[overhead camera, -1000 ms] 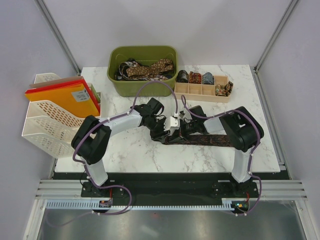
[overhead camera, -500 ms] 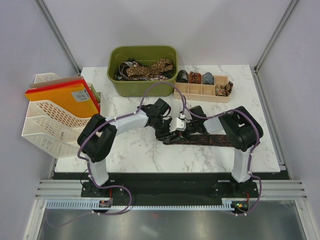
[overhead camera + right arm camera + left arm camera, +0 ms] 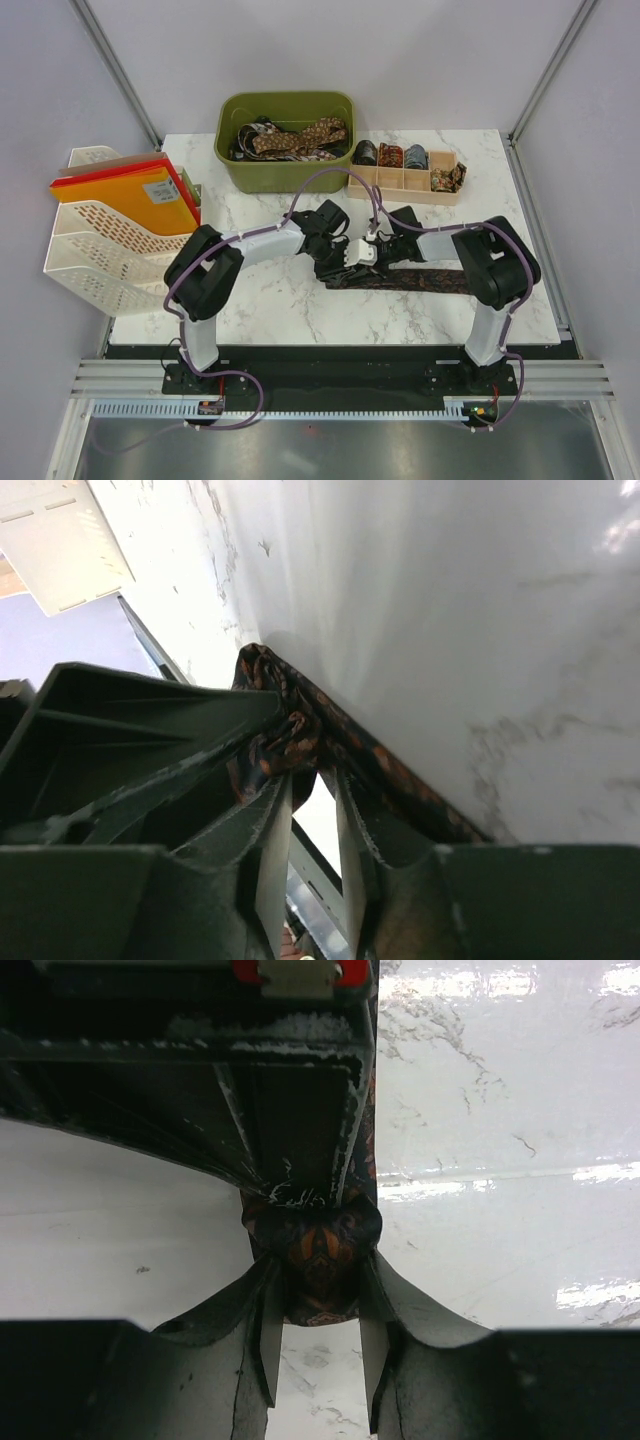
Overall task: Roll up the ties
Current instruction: Roll the tie at the center of the board.
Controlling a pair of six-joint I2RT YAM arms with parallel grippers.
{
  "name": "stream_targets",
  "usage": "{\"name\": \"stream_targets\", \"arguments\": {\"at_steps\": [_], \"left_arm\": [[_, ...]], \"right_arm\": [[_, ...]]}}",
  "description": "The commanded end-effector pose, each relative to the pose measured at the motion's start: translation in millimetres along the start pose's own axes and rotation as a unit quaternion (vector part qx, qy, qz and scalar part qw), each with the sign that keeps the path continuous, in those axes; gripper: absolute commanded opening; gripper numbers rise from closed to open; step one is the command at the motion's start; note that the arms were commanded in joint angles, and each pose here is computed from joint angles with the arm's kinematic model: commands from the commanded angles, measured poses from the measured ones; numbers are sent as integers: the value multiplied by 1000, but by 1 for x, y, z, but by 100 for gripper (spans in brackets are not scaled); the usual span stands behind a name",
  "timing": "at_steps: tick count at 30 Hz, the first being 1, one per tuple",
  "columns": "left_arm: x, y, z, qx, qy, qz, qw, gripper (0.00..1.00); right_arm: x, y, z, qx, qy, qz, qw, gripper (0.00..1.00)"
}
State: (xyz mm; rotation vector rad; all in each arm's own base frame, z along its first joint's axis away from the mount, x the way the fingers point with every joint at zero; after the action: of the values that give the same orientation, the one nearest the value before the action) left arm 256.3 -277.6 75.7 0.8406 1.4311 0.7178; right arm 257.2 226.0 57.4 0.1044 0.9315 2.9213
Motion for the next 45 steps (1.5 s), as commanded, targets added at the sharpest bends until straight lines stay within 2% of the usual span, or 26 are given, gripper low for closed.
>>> {"name": "stream_targets", "arguments": {"at_steps": [1,13,16,22,25,29,32,33,36,45], "left_arm": [[28,-25,-12,31,8,64,997,31],[27,-26,-10,36,9,67,997,31],[26,-26,-9,35,6,67,997,32],[25,-23,-9,32,2,65,997,34],[25,-22,-11,34,3,64,997,35],[26,-22,-11,35,5,64,997,36],[26,-20,-11,33,7,63,997,36],[27,-20,-10,32,6,63,997,36],[33,-12,-6,23,11,63,998,36],[56,21,-3,-2,13,74,997,36]], "right_arm": [[-16,22,28,-34,51,-26,998,34],[-14,32,39,-65,51,-39,996,49],[-12,25,29,-51,43,-33,997,49],[-10,7,14,-31,41,-21,998,42],[-11,0,15,-31,43,-18,998,36],[-9,-3,10,-23,35,-8,999,36],[-9,-4,8,-18,41,-13,999,20],[-9,-5,7,-17,43,-13,999,12],[-14,-14,7,-12,50,-20,998,0],[-21,-46,28,-46,58,-32,997,0]]}}
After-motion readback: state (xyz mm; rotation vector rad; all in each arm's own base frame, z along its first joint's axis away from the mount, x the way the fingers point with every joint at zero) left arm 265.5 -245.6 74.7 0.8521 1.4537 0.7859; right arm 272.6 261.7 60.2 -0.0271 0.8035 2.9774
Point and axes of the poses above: each gripper's point midway between its finger pads, its own y axis back along the fingers, its own z axis along the line the jaws close on, x = y × z, the point moved 6 cm from there along y, back along the fingers, and after that the axes turned 1 degree about -y, right-handed, at the moved point
